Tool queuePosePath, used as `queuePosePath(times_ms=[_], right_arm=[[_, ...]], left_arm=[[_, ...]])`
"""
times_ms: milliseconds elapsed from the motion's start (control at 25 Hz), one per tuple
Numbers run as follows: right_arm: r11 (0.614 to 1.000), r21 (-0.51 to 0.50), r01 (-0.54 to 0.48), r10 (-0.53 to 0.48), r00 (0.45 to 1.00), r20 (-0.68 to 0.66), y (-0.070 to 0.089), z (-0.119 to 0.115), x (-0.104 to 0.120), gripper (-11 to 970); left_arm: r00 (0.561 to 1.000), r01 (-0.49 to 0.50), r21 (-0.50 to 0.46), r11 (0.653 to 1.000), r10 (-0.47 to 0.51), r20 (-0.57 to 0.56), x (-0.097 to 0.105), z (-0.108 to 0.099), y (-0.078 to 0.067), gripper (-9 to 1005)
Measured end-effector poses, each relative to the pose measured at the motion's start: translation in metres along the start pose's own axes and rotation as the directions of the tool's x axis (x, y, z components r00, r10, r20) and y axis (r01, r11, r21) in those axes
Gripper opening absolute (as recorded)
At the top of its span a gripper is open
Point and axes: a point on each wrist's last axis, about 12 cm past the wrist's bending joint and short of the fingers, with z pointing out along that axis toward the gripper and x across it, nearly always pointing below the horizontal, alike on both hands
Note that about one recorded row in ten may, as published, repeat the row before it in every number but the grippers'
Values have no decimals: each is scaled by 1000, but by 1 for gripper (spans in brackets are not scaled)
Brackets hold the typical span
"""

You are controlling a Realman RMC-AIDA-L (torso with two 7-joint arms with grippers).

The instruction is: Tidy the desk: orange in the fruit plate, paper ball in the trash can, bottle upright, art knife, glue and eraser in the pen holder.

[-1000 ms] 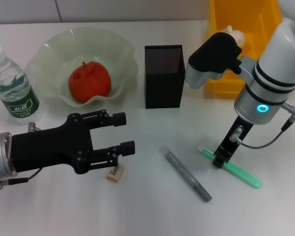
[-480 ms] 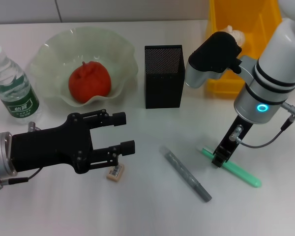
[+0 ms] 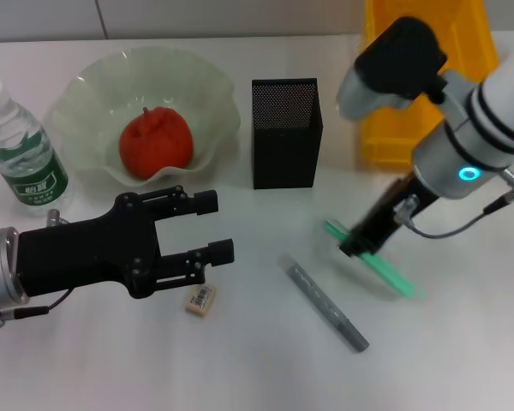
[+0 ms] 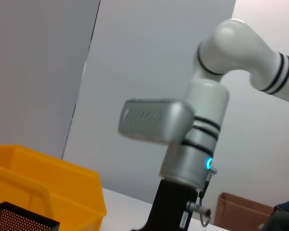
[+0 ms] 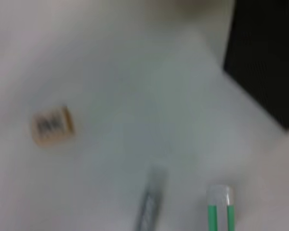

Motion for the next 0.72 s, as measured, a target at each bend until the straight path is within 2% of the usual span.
queuePosePath(times_ms=[40, 80, 160, 200, 240, 280, 400, 440, 480, 600, 640, 680, 720], right_arm=[[999, -28, 19, -16, 993, 119, 2, -11, 4, 179], [999, -28, 19, -16, 993, 119, 2, -11, 4, 179], [998, -54, 33, -19, 972, 232, 2, -20, 9, 179], [997, -71, 38, -16, 956, 292, 1, -25, 13, 179], [992, -118, 45, 8, 911, 412, -3, -32, 22, 179], [992, -118, 45, 8, 911, 412, -3, -32, 22, 179], [975, -207, 78, 73, 768, 636, -11, -39, 41, 179], [962, -251, 107, 125, 645, 754, -16, -39, 51, 179], [962, -251, 107, 125, 645, 754, -16, -39, 51, 179], [952, -283, 119, 202, 452, 869, -29, -32, 67, 179], [951, -291, 104, 238, 352, 905, -36, -27, 75, 179], [951, -291, 104, 238, 352, 905, -36, -27, 75, 180], [950, -298, 91, 258, 306, 916, -40, -25, 77, 180]], left_arm=[[1000, 0, -3, 1000, 0, 4, 0, -1, 0, 697], [1000, 0, -3, 1000, 0, 4, 0, -1, 0, 697], [1000, 0, -2, 1000, 0, 5, 0, -1, 0, 697], [1000, 0, -2, 1000, 0, 5, 0, -1, 0, 697], [1000, 9, 0, 1000, -9, 9, 1, 0, -1, 697], [1000, 9, 0, 1000, -9, 9, 1, 0, -1, 697], [1000, 16, 2, 1000, -16, 11, 3, 1, -1, 697], [1000, 16, 2, 1000, -16, 11, 3, 1, -1, 697], [1000, 14, 0, 1000, -14, 12, 3, 1, -2, 697], [1000, 14, -2, 1000, -14, 12, 4, 1, -2, 697], [1000, 14, -2, 1000, -14, 12, 4, 1, -2, 697], [1000, 14, -2, 1000, -14, 12, 4, 1, -2, 697], [1000, 14, -2, 1000, -14, 12, 4, 1, -2, 697]])
